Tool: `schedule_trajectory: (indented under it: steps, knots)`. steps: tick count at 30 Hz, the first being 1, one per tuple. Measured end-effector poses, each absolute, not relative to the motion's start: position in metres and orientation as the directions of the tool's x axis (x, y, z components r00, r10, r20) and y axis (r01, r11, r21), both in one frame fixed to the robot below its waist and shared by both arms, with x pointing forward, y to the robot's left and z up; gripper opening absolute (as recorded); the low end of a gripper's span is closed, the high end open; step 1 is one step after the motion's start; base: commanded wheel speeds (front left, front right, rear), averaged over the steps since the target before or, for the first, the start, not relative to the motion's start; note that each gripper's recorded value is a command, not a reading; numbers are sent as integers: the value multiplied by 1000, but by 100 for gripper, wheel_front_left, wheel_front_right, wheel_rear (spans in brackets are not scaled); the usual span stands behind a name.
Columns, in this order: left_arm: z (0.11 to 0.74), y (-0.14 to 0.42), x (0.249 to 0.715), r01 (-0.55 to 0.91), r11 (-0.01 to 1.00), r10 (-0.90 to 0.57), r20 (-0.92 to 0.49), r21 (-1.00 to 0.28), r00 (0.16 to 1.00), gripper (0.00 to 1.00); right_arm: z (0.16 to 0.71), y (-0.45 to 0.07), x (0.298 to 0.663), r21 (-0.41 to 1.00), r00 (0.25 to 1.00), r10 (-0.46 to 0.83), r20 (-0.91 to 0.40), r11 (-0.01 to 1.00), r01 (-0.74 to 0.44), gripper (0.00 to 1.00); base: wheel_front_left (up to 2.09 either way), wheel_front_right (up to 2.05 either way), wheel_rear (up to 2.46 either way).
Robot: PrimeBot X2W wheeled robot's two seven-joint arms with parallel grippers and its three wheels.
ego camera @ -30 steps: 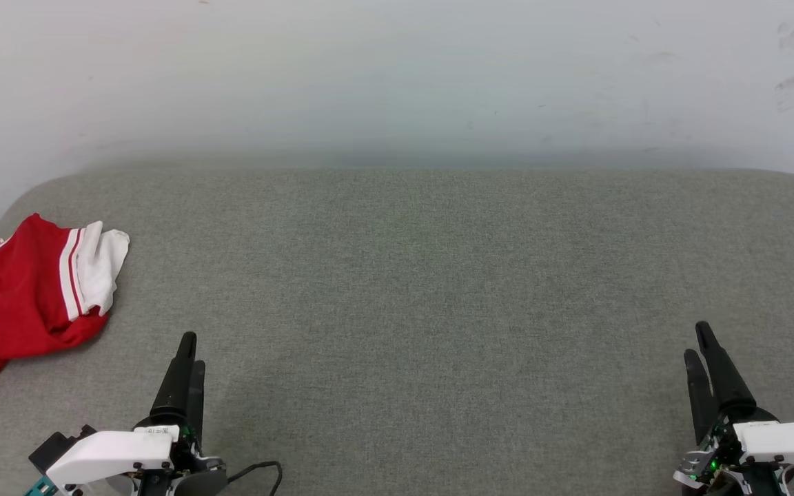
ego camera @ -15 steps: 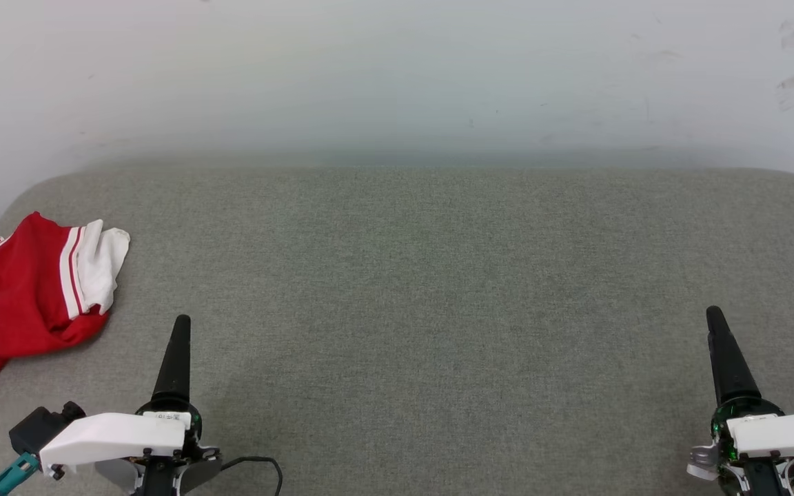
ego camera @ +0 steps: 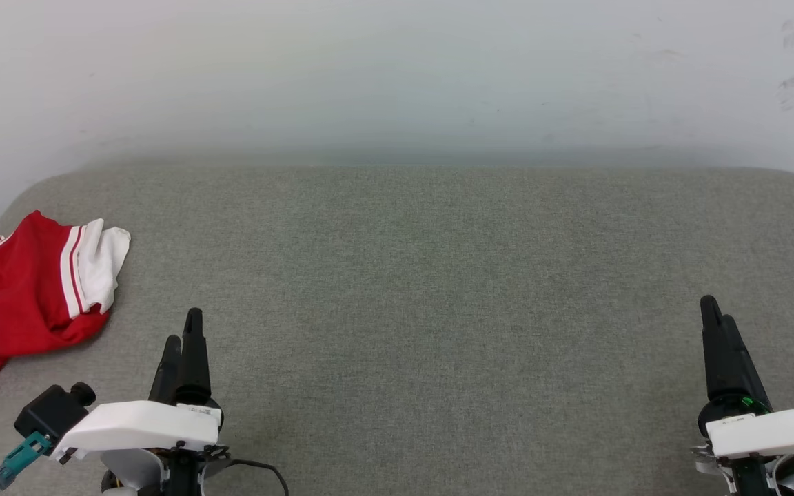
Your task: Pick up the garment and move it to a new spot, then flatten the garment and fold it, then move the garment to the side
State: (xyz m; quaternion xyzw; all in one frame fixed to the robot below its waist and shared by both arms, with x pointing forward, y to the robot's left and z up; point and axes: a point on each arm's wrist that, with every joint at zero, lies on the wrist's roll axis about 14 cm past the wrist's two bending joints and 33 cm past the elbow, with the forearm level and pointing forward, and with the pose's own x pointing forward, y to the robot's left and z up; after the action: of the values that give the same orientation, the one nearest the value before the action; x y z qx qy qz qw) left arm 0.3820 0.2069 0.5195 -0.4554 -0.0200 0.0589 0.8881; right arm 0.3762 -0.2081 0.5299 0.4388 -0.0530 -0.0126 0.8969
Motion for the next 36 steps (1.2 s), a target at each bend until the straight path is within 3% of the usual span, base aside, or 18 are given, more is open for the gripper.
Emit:
schedule_trajectory:
  steps: [16, 36]
  knots:
    - [528, 201, 379, -110, 806, 149, 19, -582, 989, 100, 545, -191, 373, 546, 989, -8, 146, 835, -74, 100, 0, 0, 0]
    - [538, 190, 378, -110, 942, 144, 85, -317, 986, 100, 552, -182, 370, 313, 982, 32, 185, 945, -90, 100, 0, 0, 0]
